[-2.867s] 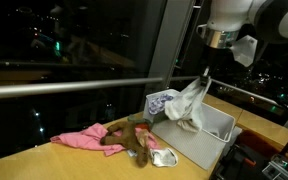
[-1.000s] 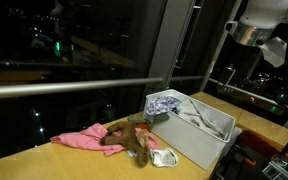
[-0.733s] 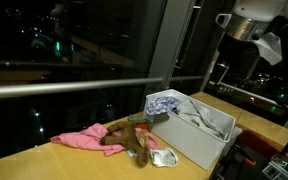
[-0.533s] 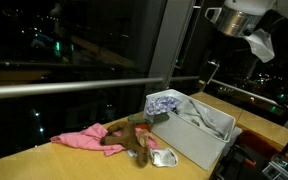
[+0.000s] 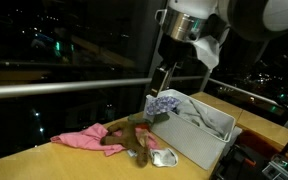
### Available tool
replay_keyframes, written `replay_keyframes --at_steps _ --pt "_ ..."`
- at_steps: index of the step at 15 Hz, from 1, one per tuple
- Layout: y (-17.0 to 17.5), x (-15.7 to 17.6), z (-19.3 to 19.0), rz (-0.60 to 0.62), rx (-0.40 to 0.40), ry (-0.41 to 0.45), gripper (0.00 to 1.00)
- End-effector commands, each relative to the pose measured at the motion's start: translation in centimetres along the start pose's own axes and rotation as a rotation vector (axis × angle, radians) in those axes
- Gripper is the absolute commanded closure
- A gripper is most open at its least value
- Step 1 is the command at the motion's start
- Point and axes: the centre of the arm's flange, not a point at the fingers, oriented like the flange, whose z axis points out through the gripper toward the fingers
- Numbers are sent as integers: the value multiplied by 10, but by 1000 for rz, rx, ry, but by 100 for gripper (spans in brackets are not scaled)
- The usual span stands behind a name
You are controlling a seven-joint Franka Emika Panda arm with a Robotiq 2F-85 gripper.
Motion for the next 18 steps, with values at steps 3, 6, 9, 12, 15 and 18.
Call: replay_keyframes --at_steps 3,6,9,12,15,18 --pt "-31 57 70 -25 77 0 0" --pt "-31 49 111 -21 81 -28 0" --pt "-26 32 155 -7 98 -49 0" --pt "-33 22 198 6 132 -62 0" --pt "-48 12 225 3 148 -62 0" --pt "-61 2 239 -7 141 -64 0"
